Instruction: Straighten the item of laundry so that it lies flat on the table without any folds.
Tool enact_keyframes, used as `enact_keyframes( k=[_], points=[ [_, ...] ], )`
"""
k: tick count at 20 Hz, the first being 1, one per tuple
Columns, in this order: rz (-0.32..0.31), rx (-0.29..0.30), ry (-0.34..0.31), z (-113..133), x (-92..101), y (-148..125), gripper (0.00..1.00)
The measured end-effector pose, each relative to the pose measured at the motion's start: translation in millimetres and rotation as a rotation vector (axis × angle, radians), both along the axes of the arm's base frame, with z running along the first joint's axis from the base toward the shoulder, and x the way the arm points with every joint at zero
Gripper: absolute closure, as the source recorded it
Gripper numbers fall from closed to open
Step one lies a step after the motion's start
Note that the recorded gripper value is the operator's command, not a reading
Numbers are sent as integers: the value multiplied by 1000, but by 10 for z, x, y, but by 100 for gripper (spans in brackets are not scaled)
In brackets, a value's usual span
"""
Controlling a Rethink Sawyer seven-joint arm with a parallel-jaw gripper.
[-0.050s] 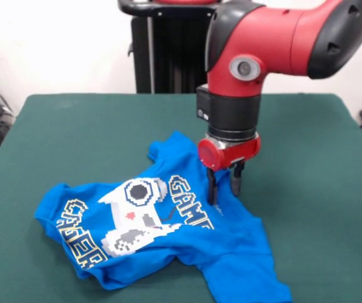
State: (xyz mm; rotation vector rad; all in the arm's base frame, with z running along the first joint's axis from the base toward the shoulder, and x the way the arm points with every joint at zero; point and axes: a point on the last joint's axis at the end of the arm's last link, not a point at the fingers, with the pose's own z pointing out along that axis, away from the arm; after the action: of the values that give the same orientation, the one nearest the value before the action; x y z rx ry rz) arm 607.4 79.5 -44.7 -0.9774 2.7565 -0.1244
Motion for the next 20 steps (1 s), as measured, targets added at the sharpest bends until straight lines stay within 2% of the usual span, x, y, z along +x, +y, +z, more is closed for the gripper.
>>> enact_keyframes(
  k=[20],
  points=[
    [-16,12,-15,62,51,-30,0]
  ],
)
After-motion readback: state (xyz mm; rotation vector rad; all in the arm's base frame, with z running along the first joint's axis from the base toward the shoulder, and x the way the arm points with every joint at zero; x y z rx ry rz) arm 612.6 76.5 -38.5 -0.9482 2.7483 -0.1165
